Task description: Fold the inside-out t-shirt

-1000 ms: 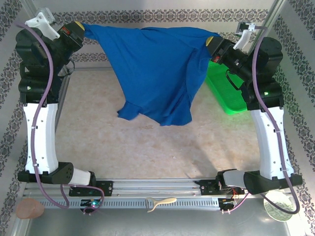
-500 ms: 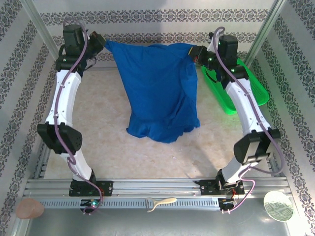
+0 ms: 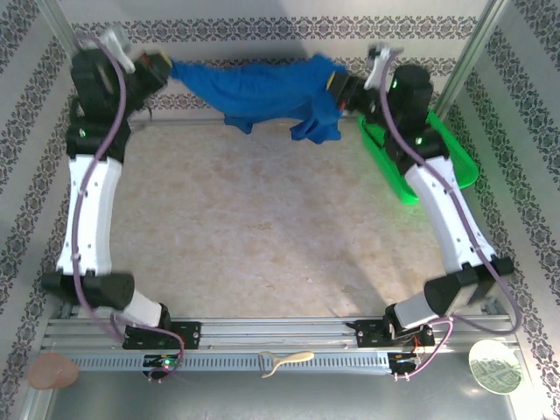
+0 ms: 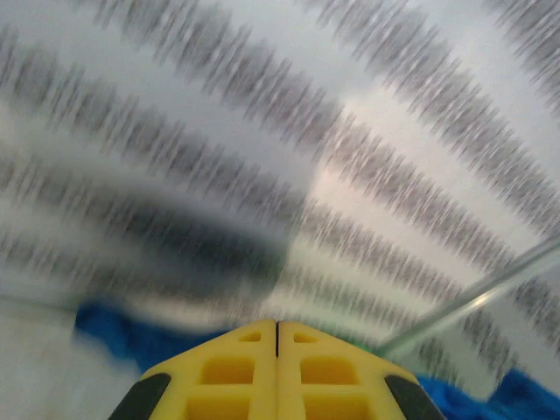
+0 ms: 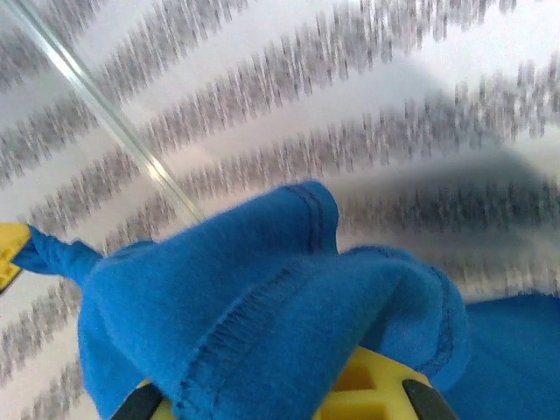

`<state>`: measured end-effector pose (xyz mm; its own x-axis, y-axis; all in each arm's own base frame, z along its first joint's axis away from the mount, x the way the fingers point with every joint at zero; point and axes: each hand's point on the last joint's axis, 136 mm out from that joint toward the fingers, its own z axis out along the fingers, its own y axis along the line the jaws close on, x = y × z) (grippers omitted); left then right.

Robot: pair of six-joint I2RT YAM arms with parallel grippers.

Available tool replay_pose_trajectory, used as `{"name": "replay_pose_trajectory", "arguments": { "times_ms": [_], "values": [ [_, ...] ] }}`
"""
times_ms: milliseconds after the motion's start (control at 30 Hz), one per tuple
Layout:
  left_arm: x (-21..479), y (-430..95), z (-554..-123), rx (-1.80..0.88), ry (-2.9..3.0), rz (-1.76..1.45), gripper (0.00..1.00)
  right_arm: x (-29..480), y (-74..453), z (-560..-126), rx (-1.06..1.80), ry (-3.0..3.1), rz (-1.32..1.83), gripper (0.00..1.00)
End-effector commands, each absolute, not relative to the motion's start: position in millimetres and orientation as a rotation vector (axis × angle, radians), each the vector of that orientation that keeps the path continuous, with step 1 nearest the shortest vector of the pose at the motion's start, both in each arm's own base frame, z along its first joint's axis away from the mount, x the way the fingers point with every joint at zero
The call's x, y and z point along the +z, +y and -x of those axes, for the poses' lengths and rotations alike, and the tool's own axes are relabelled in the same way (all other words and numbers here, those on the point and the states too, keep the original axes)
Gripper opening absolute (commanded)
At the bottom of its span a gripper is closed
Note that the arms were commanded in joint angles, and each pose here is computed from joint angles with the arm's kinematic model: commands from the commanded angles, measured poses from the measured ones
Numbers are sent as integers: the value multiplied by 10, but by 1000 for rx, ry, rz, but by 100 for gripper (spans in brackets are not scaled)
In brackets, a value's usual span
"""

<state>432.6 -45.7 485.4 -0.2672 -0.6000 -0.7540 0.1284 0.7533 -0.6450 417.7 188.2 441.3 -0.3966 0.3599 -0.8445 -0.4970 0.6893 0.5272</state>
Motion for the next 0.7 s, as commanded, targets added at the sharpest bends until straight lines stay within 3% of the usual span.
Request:
{"name": "replay_pose_trajectory", "arguments": {
  "times_ms": [0, 67, 100, 167, 233, 333, 467, 667],
  "values": [
    [3879, -503, -4185, -792, 1805, 456, 4, 3045, 2015, -4073, 865, 1968, 81, 13],
    [3232, -590, -3917, -816, 1889, 504, 4, 2237, 2067, -3788, 878, 2094, 27, 16],
    [3019, -636, -3791, -820, 1918, 512, 6, 1932, 2060, -3646, 873, 2145, 6, 22],
    [2457, -699, -3501, -826, 2027, 552, 27, 1431, 1954, -3338, 838, 2227, -71, 54],
    [2092, -738, -3241, -854, 2088, 591, 50, 1215, 1769, -3141, 802, 2241, -173, 65],
    [1875, -690, -2916, -832, 2110, 629, 69, 1214, 1528, -2940, 749, 2211, -261, 67],
    [1990, -564, -2766, -758, 2059, 636, 82, 1351, 1429, -2848, 702, 2208, -264, 68],
    [1858, -522, -3174, -618, 2223, 606, 86, 1438, 1809, -3193, 680, 2303, -94, 68]
  ]
}}
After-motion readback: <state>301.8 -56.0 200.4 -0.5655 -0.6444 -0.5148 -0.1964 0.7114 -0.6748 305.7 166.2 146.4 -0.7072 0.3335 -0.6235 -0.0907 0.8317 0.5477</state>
